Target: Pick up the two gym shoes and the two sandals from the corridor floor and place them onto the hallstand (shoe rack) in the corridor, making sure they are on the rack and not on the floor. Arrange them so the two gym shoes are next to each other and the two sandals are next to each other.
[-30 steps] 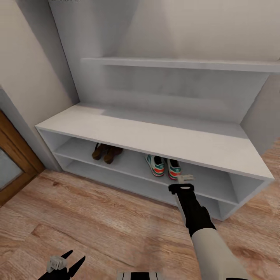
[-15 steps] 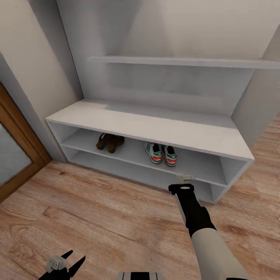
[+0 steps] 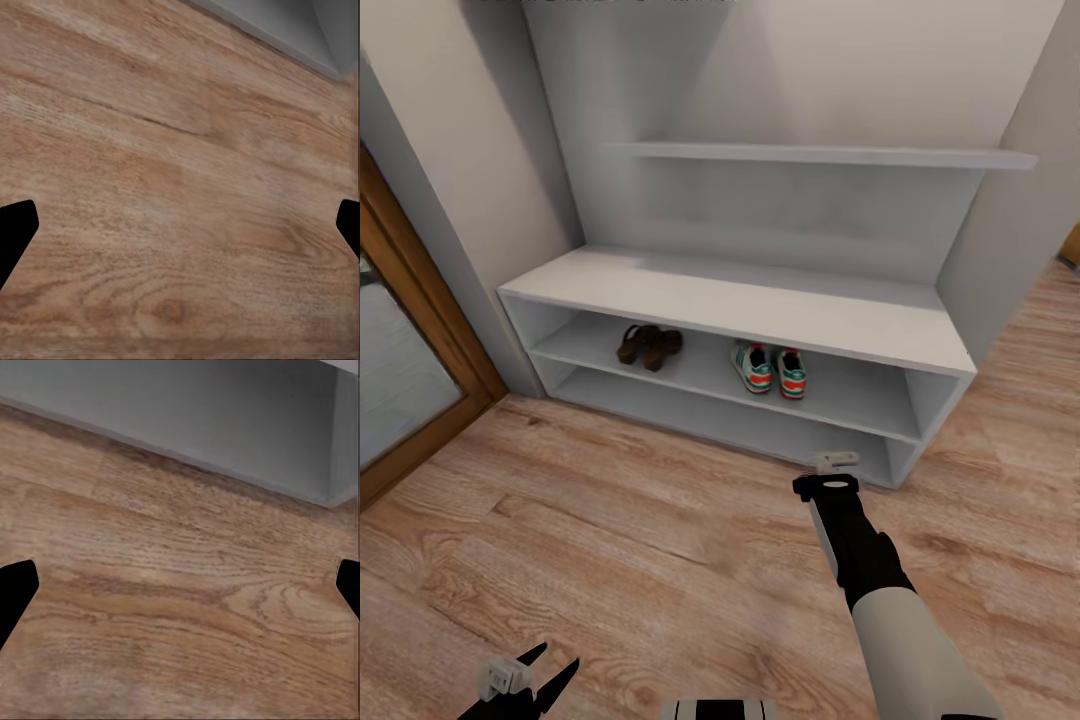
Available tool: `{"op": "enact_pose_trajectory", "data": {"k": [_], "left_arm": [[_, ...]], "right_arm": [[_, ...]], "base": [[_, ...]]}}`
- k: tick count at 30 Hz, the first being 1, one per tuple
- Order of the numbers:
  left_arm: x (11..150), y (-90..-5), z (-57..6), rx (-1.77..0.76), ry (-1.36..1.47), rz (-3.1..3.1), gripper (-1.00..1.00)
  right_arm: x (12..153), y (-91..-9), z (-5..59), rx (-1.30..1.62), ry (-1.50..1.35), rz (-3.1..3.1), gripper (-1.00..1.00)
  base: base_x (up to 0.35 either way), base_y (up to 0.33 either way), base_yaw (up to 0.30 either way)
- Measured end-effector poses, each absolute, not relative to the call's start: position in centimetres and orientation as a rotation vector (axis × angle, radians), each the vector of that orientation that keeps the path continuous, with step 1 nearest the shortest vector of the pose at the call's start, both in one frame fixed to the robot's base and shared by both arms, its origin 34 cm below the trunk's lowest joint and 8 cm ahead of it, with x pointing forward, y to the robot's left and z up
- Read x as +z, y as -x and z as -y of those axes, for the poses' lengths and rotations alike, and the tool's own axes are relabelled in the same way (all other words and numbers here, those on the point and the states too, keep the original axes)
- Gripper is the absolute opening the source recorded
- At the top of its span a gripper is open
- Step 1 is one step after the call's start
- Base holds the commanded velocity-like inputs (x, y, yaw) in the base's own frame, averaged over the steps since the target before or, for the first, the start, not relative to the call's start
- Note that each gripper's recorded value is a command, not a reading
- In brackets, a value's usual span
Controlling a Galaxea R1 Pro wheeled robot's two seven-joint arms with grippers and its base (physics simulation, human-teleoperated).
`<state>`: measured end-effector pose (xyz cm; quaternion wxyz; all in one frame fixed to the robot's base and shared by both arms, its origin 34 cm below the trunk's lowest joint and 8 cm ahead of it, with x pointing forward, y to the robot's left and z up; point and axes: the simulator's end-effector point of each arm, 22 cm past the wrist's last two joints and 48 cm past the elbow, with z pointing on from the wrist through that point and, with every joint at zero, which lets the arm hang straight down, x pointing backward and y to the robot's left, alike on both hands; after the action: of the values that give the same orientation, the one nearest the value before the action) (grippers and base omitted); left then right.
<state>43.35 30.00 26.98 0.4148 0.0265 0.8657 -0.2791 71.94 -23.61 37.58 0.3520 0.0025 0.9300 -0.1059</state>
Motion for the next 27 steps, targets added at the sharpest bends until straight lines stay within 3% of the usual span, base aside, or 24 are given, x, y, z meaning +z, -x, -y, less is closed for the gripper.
{"op": "enact_pose_trajectory", "data": {"k": [18,27], "left_arm": [[27.1,-43.4,-30.1,-0.702,-0.064,-2.171,1.0],[27.1,-43.4,-30.2,-0.7,-0.064,-2.17,1.0]], "right_arm": [[36.2,-71.0,23.3,-0.271,0.007,-2.442,1.0],[29.8,-66.4,21.6,-0.247,0.078,-2.59,1.0]], "base": [[-0.055,0.0,0.0],[-0.001,0.0,0.0]]}}
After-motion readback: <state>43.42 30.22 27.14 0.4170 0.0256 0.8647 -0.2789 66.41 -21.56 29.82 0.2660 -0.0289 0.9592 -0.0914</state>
